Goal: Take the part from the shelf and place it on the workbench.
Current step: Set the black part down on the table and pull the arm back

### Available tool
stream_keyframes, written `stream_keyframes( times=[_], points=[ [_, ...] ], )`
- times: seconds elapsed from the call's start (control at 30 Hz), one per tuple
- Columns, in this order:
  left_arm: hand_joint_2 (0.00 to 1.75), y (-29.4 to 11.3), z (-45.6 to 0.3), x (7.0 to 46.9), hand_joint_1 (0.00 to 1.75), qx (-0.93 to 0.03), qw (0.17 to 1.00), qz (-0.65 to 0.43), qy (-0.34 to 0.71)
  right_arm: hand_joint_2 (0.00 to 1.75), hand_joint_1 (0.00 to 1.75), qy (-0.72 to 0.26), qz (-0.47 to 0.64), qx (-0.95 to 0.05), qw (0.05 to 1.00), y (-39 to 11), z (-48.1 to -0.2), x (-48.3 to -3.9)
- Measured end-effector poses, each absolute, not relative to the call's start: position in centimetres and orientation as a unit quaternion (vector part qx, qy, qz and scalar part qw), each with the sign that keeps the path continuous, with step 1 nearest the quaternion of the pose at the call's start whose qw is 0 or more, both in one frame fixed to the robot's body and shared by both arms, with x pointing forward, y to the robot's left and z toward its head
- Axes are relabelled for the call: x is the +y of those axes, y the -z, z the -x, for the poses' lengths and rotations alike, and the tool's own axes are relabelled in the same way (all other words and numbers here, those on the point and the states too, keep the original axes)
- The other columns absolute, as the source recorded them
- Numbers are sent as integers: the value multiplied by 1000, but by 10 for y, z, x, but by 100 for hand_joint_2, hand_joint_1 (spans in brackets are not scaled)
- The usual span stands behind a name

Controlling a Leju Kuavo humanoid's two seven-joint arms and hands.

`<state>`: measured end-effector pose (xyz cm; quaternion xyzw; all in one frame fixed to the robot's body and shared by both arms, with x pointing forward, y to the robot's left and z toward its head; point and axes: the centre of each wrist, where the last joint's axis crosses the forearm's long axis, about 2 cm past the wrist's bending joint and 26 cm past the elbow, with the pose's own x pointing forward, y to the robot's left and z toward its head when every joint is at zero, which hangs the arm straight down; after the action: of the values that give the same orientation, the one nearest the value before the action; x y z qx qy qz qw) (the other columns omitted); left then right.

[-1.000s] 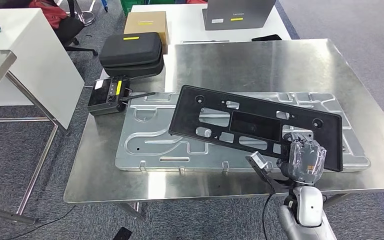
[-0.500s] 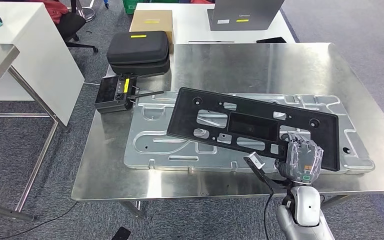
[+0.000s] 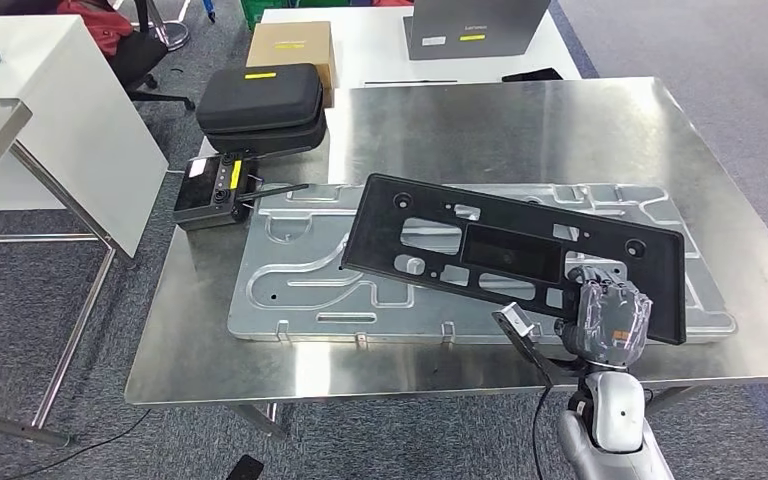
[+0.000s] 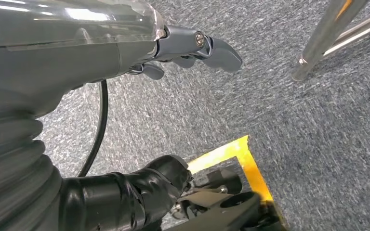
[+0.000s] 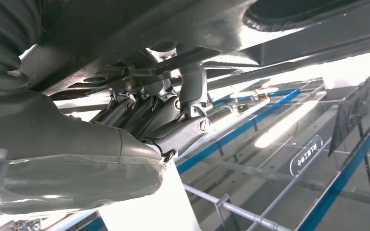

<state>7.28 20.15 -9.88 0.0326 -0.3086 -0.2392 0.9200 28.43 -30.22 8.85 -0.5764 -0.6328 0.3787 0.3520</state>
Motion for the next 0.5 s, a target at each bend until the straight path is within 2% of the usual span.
stream_keyframes(
  times=[0.5],
  points=[
    [175,98,-73,200,0,-309,920,-32,239,175,171,-383,577,-630,353,-86,-283,-304]
  ],
)
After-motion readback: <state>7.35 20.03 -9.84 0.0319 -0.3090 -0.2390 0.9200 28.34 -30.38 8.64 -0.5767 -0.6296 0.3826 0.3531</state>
